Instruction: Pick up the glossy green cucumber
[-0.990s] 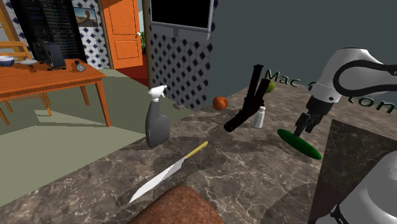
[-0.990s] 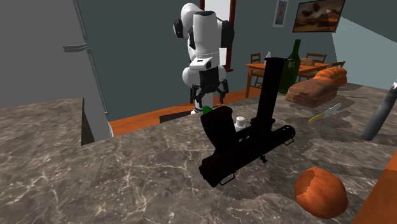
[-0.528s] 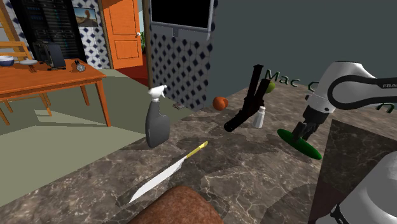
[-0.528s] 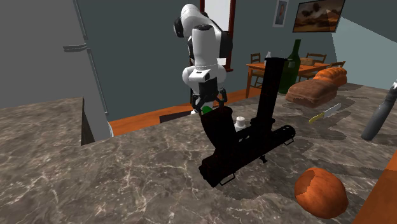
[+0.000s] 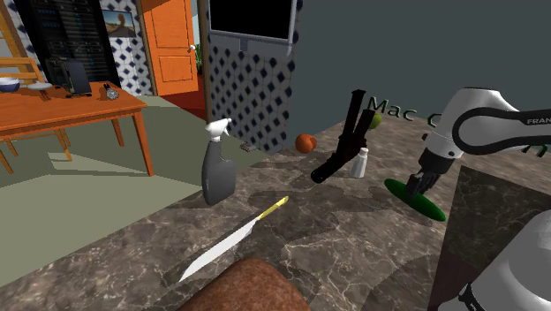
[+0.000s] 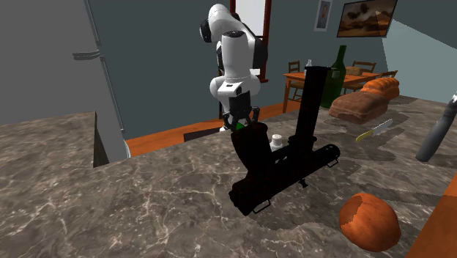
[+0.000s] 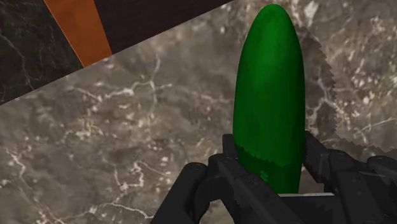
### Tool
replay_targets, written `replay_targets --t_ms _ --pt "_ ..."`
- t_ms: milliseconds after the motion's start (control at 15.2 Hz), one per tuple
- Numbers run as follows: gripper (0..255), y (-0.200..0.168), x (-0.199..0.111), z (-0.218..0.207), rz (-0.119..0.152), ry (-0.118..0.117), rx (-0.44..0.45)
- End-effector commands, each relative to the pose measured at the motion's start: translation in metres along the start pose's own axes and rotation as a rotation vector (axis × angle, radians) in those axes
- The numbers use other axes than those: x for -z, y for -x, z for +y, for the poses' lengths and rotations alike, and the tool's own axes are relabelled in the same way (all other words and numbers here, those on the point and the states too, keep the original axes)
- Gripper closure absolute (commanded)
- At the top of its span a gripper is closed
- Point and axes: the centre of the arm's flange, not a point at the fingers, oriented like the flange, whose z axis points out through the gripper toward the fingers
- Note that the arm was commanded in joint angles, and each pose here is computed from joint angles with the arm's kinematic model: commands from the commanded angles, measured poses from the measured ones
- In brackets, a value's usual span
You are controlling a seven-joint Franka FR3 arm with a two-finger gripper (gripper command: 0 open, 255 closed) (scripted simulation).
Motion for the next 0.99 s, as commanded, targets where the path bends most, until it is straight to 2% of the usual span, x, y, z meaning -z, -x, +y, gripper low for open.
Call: replay_targets --t_ms 0,198,924 --pt "255 0.000 -0.001 -0.001 -0.003 -0.001 0.000" --pt "255 0.001 0.000 0.001 -0.003 -0.001 0.000" --pt "255 -0.001 0.057 -0.006 -0.003 -0.001 0.000"
